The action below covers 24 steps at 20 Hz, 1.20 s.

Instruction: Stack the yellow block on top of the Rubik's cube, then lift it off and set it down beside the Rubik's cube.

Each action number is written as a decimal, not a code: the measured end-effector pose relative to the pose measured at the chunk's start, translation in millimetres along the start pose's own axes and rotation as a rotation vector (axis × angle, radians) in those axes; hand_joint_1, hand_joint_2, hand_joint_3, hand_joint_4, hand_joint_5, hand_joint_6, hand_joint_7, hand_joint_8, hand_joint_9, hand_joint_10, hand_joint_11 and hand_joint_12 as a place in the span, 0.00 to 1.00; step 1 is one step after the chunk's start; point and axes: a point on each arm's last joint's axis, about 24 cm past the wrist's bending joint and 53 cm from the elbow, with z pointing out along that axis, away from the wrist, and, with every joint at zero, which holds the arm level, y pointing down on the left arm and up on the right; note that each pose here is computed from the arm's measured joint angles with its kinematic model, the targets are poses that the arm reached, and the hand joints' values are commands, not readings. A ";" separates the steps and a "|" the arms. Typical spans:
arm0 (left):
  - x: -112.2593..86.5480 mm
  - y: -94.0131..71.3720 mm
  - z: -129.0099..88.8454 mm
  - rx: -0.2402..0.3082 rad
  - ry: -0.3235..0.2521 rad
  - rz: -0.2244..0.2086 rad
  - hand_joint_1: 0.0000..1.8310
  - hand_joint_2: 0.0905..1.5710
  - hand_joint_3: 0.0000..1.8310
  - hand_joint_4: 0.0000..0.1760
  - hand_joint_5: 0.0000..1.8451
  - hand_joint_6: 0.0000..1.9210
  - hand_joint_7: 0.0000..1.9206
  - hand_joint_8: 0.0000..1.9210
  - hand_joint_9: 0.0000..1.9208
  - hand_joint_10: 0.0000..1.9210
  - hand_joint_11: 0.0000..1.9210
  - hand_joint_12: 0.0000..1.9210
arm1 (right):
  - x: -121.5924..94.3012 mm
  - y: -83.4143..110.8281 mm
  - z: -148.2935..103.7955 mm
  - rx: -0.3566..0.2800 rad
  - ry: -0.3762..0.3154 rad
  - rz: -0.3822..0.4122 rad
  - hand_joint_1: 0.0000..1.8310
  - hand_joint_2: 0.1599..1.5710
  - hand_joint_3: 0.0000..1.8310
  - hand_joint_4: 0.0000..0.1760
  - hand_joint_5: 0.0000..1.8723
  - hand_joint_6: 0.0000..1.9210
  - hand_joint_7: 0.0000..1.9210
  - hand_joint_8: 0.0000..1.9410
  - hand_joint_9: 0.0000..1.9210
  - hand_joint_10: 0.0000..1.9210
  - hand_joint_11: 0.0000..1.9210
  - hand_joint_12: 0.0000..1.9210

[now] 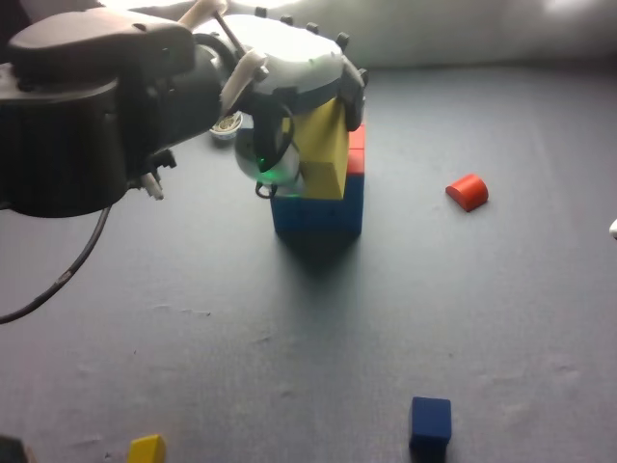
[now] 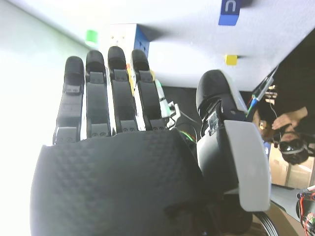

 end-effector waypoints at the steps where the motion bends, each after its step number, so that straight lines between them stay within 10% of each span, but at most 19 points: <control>1: -0.8 0.0 1.1 0.000 -0.002 0.002 0.74 0.73 0.00 0.00 0.47 0.51 0.47 0.62 0.37 0.76 0.21 0.62 | 0.3 0.4 0.0 -0.002 0.001 0.000 0.00 0.83 0.00 0.00 0.15 0.00 0.15 0.00 0.12 0.00 0.00 0.22; 24: -38.6 50.5 4.9 -0.031 -0.049 0.018 0.74 0.75 0.00 0.00 0.46 0.54 0.44 0.65 0.35 0.79 0.19 0.64 | 0.1 -0.1 0.0 0.000 0.000 0.000 0.00 0.84 0.00 0.00 0.17 0.00 0.16 0.00 0.14 0.00 0.00 0.27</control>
